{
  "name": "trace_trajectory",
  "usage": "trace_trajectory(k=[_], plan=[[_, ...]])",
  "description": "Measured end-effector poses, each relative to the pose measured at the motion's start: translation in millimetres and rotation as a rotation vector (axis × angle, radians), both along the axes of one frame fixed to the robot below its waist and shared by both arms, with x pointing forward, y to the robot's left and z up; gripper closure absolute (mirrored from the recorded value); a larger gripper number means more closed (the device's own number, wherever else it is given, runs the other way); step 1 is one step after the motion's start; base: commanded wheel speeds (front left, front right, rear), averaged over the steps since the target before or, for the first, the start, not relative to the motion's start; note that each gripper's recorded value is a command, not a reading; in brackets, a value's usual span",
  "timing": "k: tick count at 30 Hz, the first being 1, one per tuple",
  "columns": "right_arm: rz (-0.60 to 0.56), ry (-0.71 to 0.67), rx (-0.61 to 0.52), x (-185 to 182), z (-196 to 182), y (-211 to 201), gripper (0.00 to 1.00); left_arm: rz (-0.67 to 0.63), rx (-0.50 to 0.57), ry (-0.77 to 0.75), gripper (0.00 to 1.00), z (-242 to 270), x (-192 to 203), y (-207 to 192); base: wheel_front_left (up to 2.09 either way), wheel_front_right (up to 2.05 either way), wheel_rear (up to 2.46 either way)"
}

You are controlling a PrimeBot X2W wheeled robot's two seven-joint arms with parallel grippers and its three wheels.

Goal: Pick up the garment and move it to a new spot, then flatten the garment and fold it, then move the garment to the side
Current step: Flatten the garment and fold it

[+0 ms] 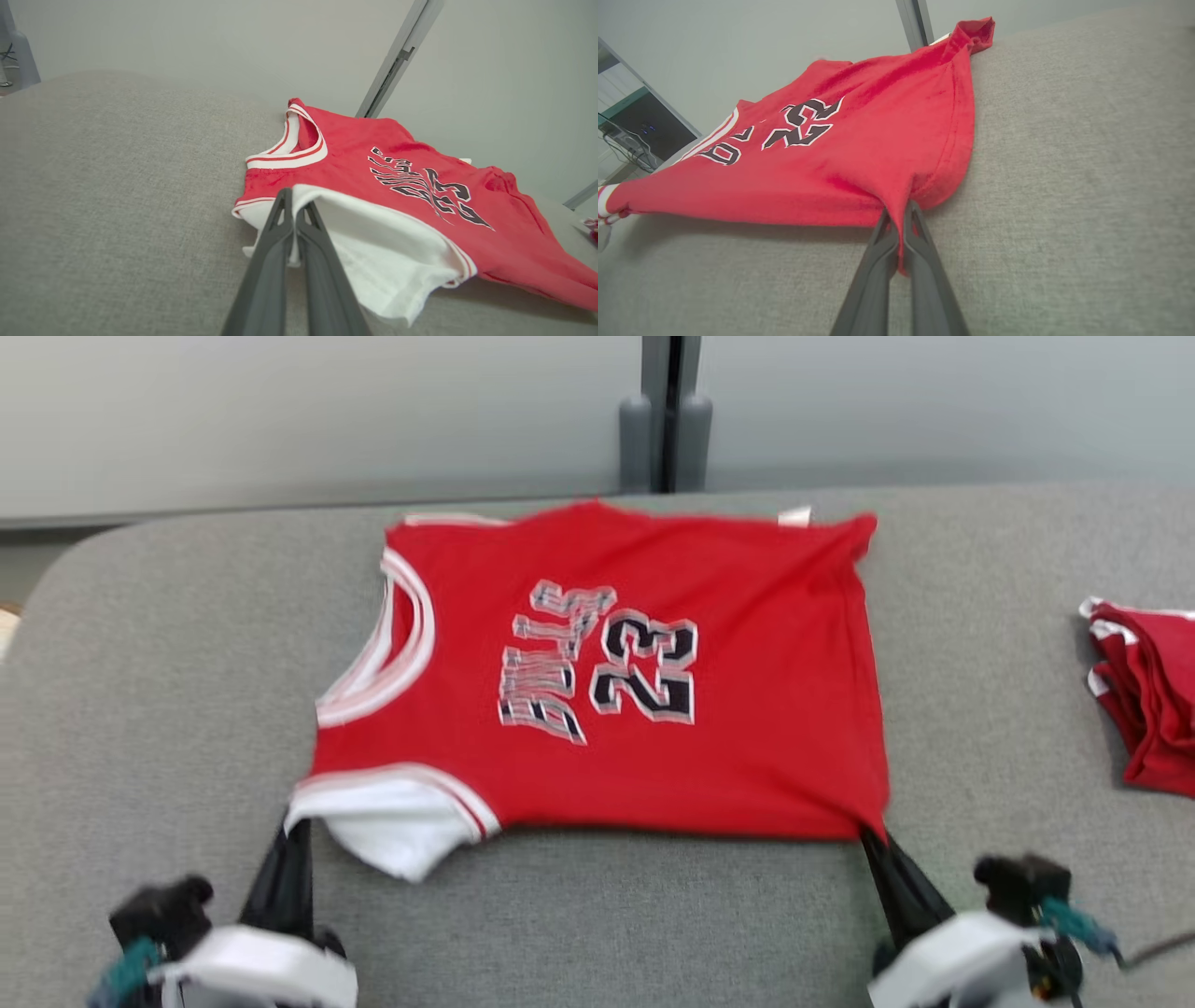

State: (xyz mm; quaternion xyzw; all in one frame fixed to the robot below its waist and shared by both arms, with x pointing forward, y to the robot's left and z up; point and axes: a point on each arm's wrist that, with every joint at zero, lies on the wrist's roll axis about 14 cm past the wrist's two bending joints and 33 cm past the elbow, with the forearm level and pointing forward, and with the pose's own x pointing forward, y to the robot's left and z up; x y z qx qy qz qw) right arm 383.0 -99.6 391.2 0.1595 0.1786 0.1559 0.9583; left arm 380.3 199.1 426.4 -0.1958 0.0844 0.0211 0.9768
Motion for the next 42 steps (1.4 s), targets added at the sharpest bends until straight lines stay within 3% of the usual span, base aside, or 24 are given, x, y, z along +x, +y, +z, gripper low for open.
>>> trace_trajectory(k=[12,23,31,36,42], plan=[[-0.009,0.101,-0.033,-85.4,-1.4,-26.3,1.0,-0.012,0.022,0.087,1.0,42.1,-109.7,-12.3,0.0,0.0,0.0],[-0.013,0.186,-0.064,-112.2,12.0,-29.1,1.0,-0.063,0.037,0.149,1.0,60.6,-129.8,-22.5,0.0,0.0,0.0],[0.015,0.269,-0.086,-95.0,7.8,-27.4,1.0,-0.154,0.014,0.255,1.0,38.4,-102.6,-28.9,0.0,0.0,0.0],[0.029,0.254,-0.107,-42.5,13.2,-29.1,1.0,-0.249,0.006,0.311,1.0,25.3,-52.2,-33.0,0.0,0.0,0.0],[0.04,0.242,-0.108,-5.7,5.5,-26.7,1.0,-0.317,-0.028,0.342,1.0,10.3,-2.2,-41.9,0.0,0.0,0.0]])
